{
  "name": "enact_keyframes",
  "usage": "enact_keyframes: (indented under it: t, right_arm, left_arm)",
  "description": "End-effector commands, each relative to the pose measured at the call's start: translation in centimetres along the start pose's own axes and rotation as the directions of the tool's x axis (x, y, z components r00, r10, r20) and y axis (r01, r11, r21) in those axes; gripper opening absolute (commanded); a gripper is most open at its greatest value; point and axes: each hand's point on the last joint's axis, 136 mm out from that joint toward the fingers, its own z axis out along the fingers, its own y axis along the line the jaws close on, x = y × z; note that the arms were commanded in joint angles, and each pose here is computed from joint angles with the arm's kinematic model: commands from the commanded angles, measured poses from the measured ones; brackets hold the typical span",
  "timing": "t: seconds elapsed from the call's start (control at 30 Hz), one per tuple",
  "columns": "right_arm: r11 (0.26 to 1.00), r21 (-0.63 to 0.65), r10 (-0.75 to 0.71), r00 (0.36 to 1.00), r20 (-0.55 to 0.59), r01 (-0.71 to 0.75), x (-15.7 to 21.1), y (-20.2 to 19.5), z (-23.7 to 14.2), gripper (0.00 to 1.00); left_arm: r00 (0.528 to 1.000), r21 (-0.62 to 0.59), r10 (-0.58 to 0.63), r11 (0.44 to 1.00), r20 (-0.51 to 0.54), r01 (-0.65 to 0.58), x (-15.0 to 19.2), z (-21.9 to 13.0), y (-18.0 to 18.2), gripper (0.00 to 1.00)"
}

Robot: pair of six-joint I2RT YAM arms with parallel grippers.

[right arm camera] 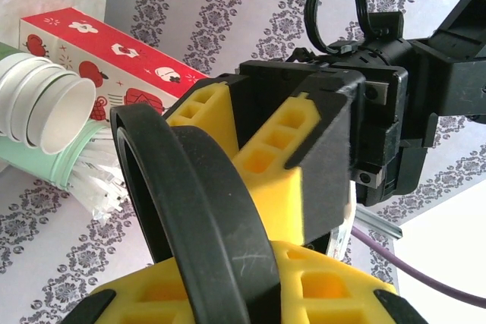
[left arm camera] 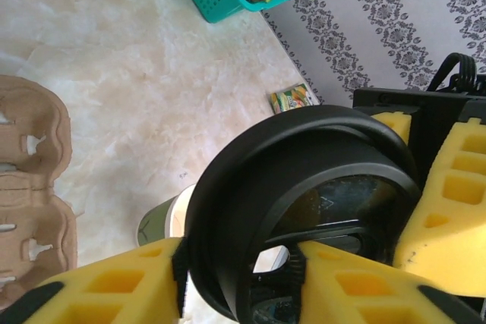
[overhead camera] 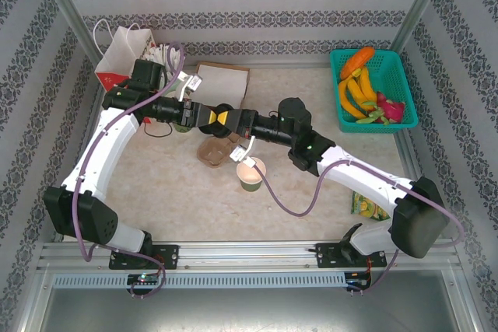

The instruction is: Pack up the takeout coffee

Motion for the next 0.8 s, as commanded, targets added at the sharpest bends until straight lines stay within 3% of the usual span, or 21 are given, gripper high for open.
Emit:
enact_keyframes:
  t: [0.0, 0.7, 0.77]
  right_arm:
    - [0.997, 0.068, -0.045, 0.999, 0.015, 0.044, -0.2, -2.5, 0.6, 0.00]
    - [0.996, 0.011, 0.093, 0.996, 0.003, -0.093, -0.7, -1.4, 1.3, 0.00]
    - [0.994, 0.001, 0.107, 0.994, -0.002, -0.107, -0.7, -1.3, 1.3, 0.02]
  left_arm:
    - [0.999, 0.063, 0.053, 0.997, 0.002, -0.053, -0.3, 0.1, -1.7, 0.35]
    - [0.995, -0.031, 0.098, 0.995, -0.026, -0.099, -0.4, 0.9, -1.0, 0.00]
    - [0.995, -0.050, 0.103, 0.993, -0.019, -0.103, -0.6, 0.8, -0.8, 0.00]
